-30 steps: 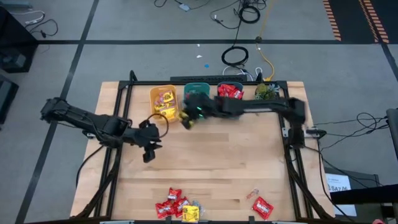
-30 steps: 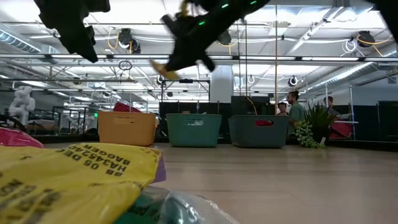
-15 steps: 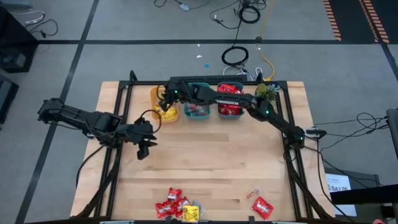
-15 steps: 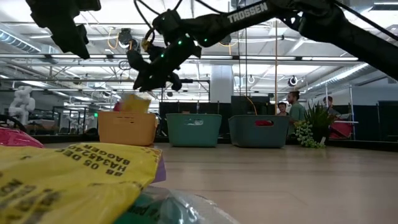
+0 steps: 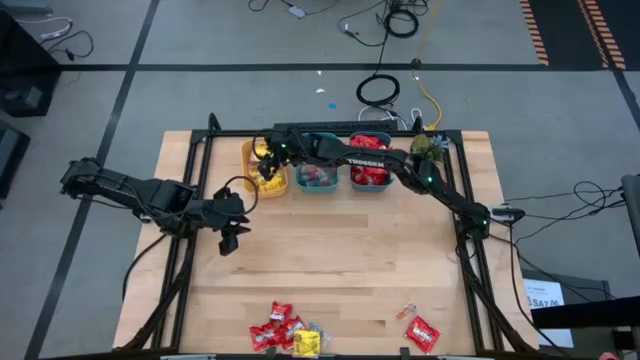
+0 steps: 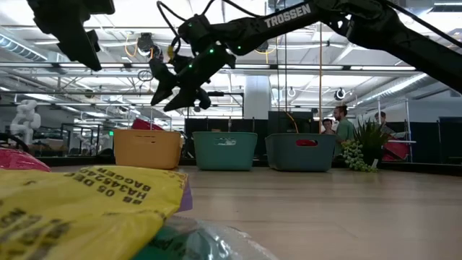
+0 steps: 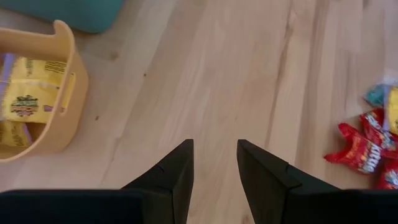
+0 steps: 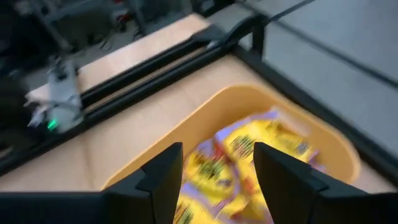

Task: Sort candy
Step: Put the red candy into the blue bin

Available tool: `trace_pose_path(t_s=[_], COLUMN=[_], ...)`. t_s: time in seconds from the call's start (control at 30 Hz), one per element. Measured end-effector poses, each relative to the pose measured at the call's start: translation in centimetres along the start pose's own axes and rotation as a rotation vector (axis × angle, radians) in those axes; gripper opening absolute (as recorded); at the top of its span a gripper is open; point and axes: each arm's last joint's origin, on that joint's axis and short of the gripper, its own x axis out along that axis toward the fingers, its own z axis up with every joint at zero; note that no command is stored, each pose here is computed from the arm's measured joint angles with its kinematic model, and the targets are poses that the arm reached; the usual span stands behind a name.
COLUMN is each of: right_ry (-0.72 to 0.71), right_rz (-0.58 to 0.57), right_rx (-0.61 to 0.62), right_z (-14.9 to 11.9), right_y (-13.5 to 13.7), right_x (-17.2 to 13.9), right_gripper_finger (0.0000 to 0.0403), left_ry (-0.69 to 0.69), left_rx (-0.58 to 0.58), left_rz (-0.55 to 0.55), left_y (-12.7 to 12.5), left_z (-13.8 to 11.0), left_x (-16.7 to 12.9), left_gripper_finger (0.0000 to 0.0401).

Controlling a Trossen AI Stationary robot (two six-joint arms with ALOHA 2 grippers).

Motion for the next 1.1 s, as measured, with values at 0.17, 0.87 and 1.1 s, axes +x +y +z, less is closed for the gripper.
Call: trace_pose_path(t_s=[0.17,0.87,1.1], right_ry=[0.162,0.338,0.338], right_rz=[-0.005,-0.220,-0.133], right_rx=[-0.008,-0.153,0.118], right_z=[0.0,-2.5,-10.4], right_y=[0.0,6.4,6.7], right_x=[-2.2,-22.8,-31.2], right_gripper_finger=[0.0174,0.0121,0.0121], left_ry=[-0.018,0.090,0.167], left_rx=[-0.003,-0.035,-0.065], left_rz=[0.011,-0.002,-0.063], left_y=[0.0,-2.3,-4.0], left_z=[0.1,0.1,0.1], left_x=[0.0,3.1,5.7], left_gripper_finger=[0.0132,0.0132,0.0132])
